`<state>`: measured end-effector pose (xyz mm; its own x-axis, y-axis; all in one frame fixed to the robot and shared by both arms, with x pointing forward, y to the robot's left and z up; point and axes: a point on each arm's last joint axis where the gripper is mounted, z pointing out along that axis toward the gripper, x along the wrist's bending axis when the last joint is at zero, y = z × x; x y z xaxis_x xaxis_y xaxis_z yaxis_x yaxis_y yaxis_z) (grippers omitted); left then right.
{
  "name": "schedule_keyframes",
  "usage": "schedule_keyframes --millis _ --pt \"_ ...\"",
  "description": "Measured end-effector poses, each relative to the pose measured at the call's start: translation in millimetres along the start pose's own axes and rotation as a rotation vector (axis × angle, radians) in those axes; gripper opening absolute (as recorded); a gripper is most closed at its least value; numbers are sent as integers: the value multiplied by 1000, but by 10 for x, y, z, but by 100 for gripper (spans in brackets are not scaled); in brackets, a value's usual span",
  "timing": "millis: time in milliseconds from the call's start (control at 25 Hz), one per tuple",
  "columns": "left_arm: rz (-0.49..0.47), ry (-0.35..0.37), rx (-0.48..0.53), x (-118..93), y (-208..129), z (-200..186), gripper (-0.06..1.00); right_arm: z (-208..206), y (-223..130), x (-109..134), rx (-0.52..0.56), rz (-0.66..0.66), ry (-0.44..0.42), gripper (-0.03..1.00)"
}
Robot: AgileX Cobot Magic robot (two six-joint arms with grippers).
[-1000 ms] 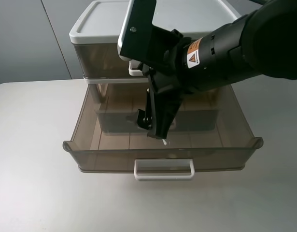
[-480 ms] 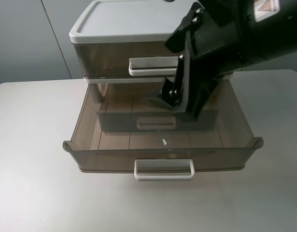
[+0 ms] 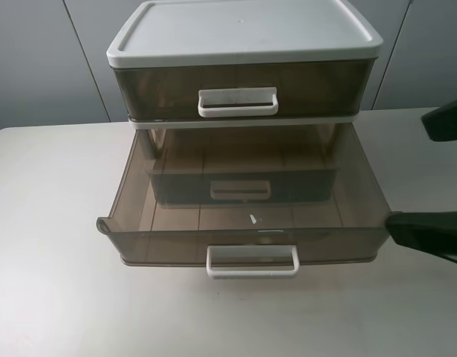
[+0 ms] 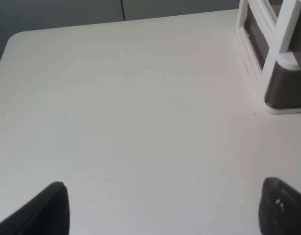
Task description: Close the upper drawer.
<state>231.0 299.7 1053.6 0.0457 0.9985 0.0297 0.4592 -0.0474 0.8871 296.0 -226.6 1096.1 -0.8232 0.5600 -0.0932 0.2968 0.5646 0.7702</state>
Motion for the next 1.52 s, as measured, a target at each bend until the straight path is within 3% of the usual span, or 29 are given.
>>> schedule_keyframes --millis 480,880,1320,1520 --pt "0 0 0 0 0 0 74 -366 -827 114 -58 96 -3 70" --pt "0 0 0 0 0 0 74 -511 -962 109 -183 123 -37 70" --pt "0 0 0 0 0 0 74 -509 -964 73 -179 147 -78 70" --pt "0 0 0 0 0 0 74 -419 -891 57 -98 188 -135 70"
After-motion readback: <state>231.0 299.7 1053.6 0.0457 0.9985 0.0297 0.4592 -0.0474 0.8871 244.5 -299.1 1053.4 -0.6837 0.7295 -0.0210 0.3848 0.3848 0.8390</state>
